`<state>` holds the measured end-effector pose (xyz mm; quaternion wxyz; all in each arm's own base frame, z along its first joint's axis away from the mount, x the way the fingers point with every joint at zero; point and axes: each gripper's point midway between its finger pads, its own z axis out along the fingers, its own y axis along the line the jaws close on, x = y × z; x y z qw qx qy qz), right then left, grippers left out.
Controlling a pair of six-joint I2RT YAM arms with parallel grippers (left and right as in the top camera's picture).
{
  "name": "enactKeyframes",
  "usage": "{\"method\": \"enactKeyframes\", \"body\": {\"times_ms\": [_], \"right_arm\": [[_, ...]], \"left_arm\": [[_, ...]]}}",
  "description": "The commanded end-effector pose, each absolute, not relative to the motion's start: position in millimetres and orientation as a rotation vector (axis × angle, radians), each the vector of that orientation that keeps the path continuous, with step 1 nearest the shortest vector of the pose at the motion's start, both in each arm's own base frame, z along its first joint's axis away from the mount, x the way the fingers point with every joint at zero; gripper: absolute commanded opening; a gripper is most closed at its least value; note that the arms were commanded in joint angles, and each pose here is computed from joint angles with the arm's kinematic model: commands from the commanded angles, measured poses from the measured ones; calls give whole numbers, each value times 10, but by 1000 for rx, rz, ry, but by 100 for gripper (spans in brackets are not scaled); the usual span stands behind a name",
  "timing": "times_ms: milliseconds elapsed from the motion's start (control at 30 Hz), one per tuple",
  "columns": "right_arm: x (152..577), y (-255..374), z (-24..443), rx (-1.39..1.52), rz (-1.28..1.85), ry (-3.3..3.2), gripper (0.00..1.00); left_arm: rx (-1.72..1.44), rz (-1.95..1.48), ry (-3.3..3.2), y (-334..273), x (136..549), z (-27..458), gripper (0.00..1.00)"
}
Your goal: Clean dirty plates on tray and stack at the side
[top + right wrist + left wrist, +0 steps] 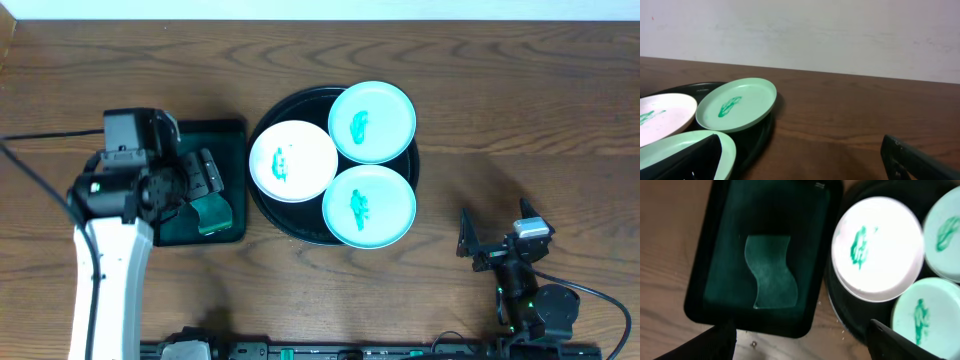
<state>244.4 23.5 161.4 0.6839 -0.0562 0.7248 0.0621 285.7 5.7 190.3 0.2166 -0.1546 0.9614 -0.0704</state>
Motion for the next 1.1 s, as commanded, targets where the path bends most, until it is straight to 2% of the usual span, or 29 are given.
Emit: {"method": "enactKeyframes", "body": {"times_ms": [0,133,300,467,667,900,1067], "right_arm": [[2445,214,1601,-119,134,1629,99],[2437,266,1621,-127,174,1621,99],[2228,824,1766,-362,486,1544,99],[2061,1050,1828,-353,752,1581,99],[1916,1256,2128,-436,943,1619,99],[2174,1395,2412,-500,1127,1743,99],[2662,1702,2393,-557,1291,1950,99]], "left_arm": [[-405,-213,2682,29,2905,1902,83],[-412,-212,2696,30,2891,1873,82],[-416,-212,2712,25,2856,1854,83],[-417,-213,2714,25,2854,1849,82],[-417,-212,2713,26,2855,1849,82],[-413,-213,2699,29,2889,1864,82],[-410,-213,2684,31,2923,1879,82]]}}
